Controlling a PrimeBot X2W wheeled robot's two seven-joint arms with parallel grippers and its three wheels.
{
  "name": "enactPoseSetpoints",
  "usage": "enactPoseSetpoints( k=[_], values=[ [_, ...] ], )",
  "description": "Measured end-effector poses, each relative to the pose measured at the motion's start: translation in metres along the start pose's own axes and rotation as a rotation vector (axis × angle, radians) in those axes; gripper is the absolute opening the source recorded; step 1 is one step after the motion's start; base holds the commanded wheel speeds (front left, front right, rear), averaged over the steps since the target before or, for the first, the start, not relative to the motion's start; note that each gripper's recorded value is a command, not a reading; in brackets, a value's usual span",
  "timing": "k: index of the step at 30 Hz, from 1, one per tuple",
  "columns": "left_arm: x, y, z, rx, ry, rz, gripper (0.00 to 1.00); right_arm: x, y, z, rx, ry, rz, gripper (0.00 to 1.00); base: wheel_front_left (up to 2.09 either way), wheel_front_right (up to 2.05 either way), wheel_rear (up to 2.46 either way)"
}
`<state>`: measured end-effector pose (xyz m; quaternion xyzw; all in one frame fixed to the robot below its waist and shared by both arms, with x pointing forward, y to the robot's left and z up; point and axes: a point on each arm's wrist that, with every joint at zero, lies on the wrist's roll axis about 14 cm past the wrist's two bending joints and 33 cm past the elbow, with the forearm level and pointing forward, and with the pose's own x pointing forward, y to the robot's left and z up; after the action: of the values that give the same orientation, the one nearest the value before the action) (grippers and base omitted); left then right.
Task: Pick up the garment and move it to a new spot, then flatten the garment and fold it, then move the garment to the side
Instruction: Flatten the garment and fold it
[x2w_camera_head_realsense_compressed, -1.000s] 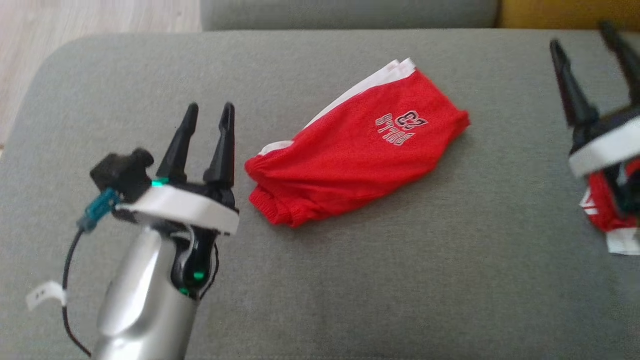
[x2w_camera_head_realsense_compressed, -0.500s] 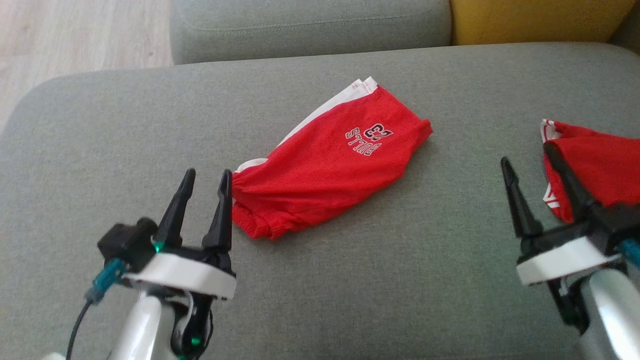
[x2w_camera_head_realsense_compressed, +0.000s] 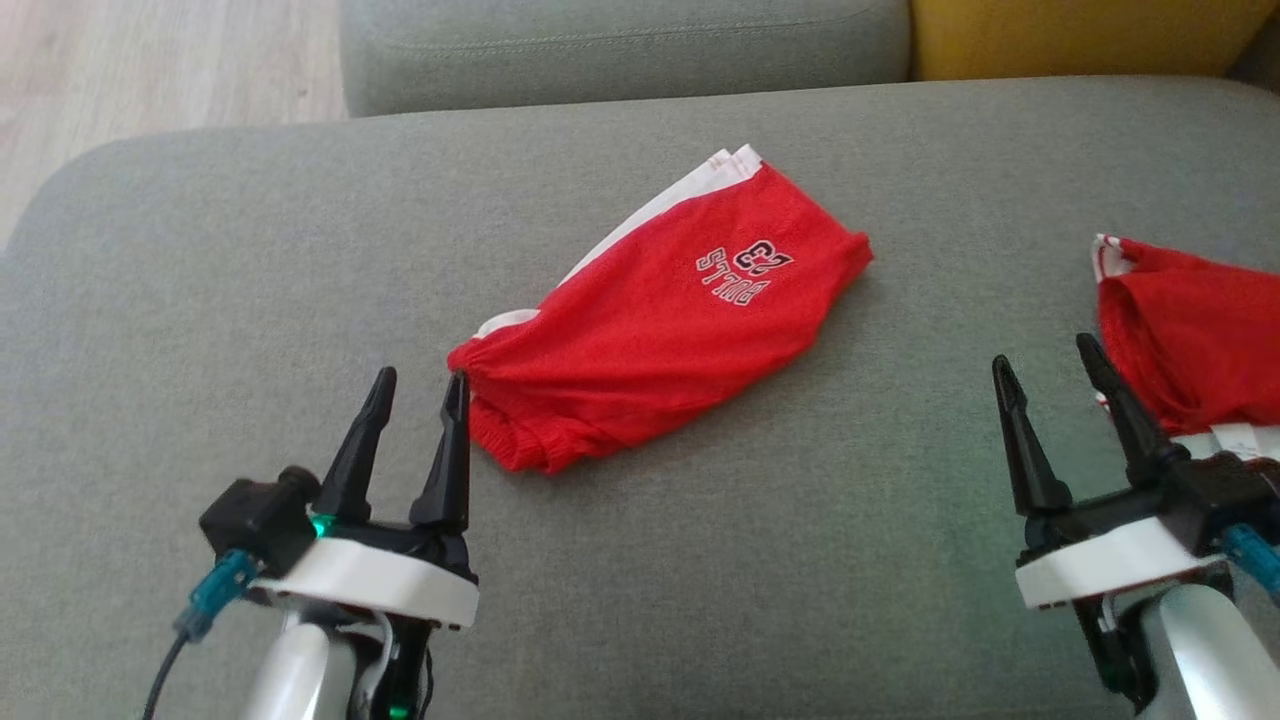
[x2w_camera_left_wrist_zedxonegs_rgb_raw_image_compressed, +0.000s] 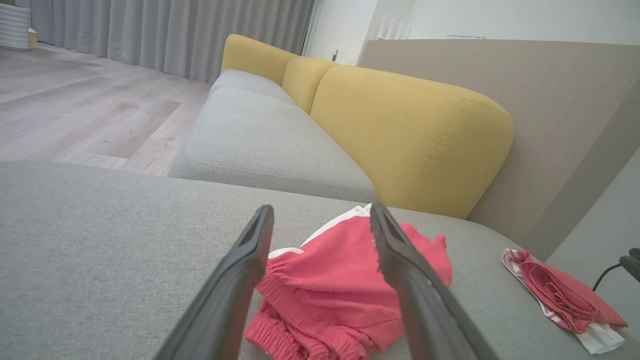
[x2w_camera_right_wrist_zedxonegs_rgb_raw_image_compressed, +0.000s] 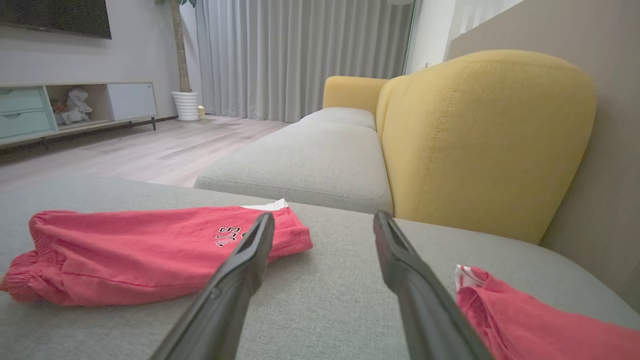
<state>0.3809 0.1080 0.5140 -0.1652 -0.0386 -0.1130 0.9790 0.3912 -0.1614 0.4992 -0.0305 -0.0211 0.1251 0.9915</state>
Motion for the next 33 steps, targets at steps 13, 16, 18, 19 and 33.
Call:
enactPoseSetpoints(
  k=[13,16,18,19,33],
  values=[
    [-0.010,0.022,-0.012,0.008,0.042,0.075,1.00,0.052,0.016,-0.038,0.442,0.180,-0.036,1.00,0.00,0.00,0.00],
    [-0.012,0.029,-0.014,0.002,0.049,0.101,1.00,0.071,0.027,-0.049,0.564,0.244,-0.033,1.00,0.00,0.00,0.00],
    [-0.015,0.036,-0.015,-0.001,0.054,0.128,1.00,0.080,0.033,-0.060,0.617,0.298,-0.031,1.00,0.00,0.00,0.00],
    [-0.016,0.037,-0.016,-0.001,0.057,0.133,1.00,0.084,0.035,-0.067,0.640,0.327,-0.034,1.00,0.00,0.00,0.00],
    [-0.021,0.058,-0.012,0.005,0.054,0.218,1.00,0.135,0.062,-0.122,0.764,0.611,-0.013,1.00,0.00,0.00,0.00]
  ],
)
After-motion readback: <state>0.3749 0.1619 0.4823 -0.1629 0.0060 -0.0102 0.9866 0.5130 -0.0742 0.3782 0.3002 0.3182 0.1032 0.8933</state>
